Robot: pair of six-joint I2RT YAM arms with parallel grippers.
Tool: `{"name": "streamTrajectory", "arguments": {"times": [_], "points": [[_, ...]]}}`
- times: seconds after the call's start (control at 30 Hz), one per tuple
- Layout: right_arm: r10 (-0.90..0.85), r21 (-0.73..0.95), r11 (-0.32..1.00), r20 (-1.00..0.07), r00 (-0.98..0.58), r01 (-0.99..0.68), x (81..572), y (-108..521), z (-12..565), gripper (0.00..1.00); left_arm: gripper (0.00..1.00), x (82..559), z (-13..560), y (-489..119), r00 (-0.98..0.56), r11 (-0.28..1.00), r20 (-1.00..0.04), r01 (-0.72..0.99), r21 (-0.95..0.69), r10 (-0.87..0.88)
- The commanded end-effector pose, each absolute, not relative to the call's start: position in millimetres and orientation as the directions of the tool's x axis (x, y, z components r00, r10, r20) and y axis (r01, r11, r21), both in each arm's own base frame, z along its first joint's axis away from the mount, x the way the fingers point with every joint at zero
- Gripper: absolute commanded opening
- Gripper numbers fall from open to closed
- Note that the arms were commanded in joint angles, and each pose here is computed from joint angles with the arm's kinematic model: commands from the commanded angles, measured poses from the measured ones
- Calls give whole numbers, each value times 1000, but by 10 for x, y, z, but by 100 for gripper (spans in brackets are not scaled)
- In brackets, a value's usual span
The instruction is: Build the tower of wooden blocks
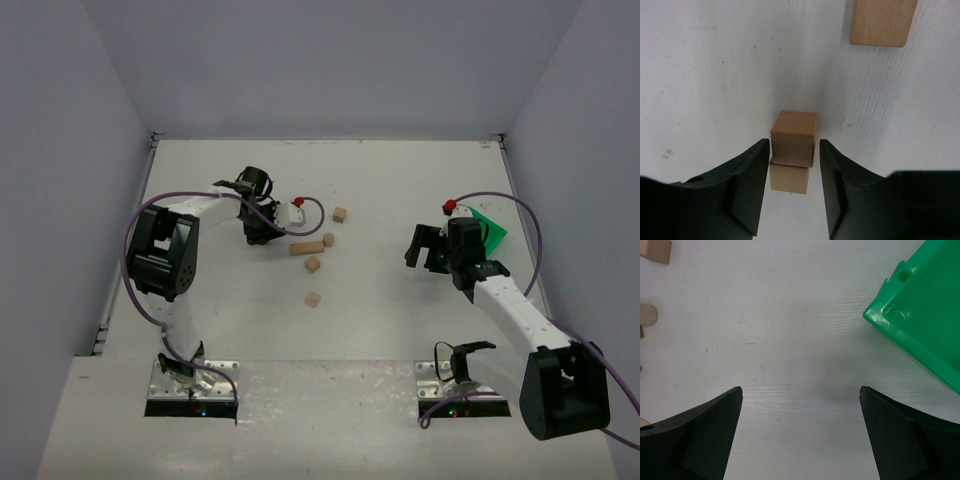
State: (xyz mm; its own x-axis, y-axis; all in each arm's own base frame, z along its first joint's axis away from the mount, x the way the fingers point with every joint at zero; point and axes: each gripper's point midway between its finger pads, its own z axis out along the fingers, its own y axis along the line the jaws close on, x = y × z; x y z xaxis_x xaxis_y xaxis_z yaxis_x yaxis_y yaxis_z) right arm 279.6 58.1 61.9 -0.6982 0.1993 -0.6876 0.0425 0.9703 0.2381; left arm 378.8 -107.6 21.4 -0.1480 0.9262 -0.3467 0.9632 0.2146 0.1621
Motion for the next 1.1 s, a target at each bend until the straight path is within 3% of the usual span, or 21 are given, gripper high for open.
{"name": "streamTrajectory", "arguments": {"times": [0.0, 0.3, 1.07], "points": [[193, 249, 969, -747, -636, 1, 2947, 621, 889, 99, 44, 3796, 229, -1061, -150, 221, -368, 962, 160, 918], [189, 264, 964, -746, -639, -23, 2938, 668, 899, 99, 46, 3884, 340, -1136, -153, 242, -407, 954, 176, 900], [167, 285, 955, -746, -645, -82, 2894, 760, 935, 99, 42, 3897, 369, -1080, -172, 268, -396, 942, 201, 902]]}}
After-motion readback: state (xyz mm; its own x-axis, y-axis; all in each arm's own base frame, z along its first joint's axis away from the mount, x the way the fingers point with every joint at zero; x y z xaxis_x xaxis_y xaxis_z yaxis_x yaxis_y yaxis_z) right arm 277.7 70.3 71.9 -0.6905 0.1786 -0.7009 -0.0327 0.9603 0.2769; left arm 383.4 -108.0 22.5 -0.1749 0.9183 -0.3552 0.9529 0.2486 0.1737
